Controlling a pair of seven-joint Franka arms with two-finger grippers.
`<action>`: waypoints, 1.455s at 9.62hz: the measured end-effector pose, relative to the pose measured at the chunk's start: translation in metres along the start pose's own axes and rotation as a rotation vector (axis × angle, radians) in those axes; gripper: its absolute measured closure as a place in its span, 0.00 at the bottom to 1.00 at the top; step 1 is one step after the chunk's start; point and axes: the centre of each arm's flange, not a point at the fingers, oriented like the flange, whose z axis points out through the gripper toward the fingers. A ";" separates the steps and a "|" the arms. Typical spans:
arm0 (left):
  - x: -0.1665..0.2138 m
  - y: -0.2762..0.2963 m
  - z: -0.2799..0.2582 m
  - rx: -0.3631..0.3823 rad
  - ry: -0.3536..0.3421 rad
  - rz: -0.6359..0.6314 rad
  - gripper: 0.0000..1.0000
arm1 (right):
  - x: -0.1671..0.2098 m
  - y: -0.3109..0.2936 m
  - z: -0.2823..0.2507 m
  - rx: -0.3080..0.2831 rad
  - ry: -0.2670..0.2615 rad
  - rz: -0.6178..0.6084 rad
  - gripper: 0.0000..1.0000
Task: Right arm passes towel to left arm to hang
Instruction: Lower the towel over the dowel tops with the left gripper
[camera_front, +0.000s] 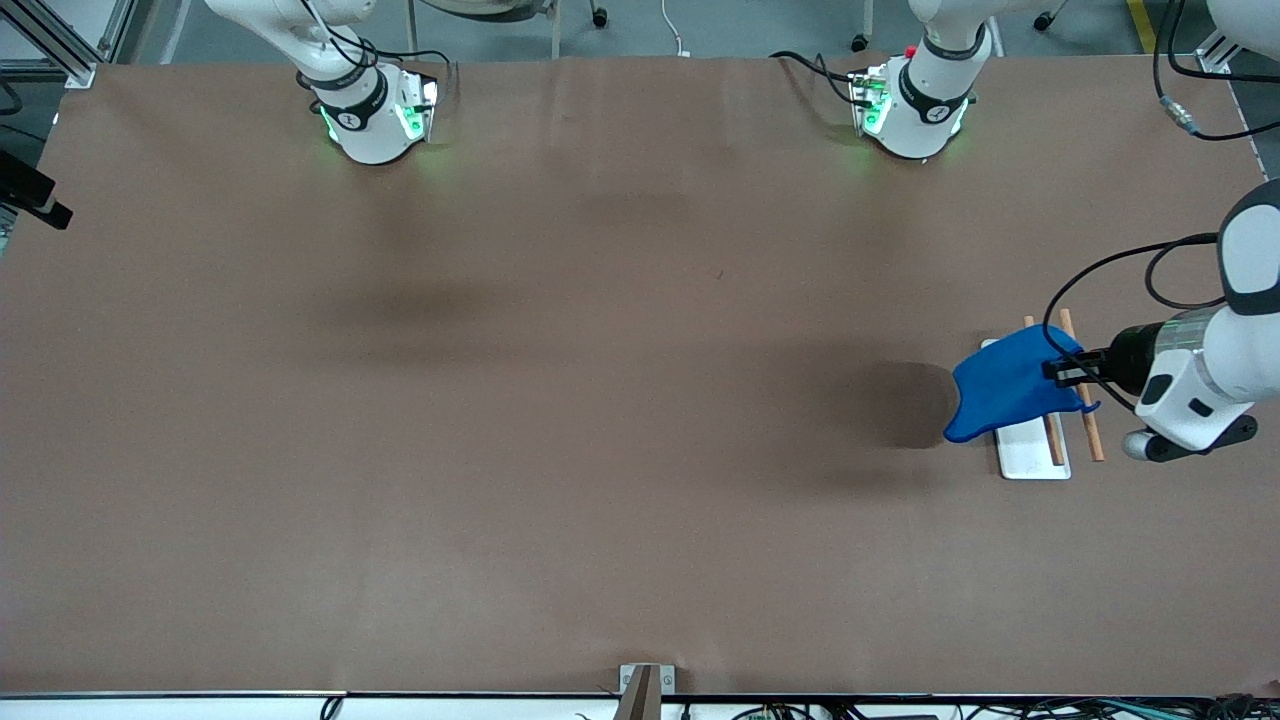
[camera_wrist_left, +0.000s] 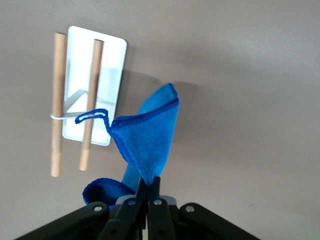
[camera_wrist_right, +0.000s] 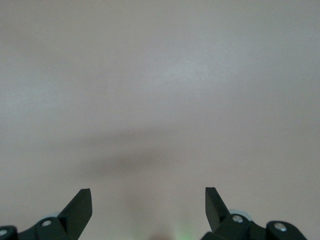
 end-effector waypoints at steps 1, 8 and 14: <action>0.003 -0.015 -0.001 0.005 0.002 -0.002 0.98 | 0.000 0.001 0.001 -0.001 -0.002 -0.010 0.00; 0.006 -0.097 -0.002 0.043 -0.035 0.026 0.98 | 0.035 -0.017 0.034 -0.011 0.023 -0.052 0.00; 0.010 -0.140 0.007 0.077 -0.054 0.042 0.96 | 0.043 -0.019 0.038 -0.012 0.033 -0.048 0.00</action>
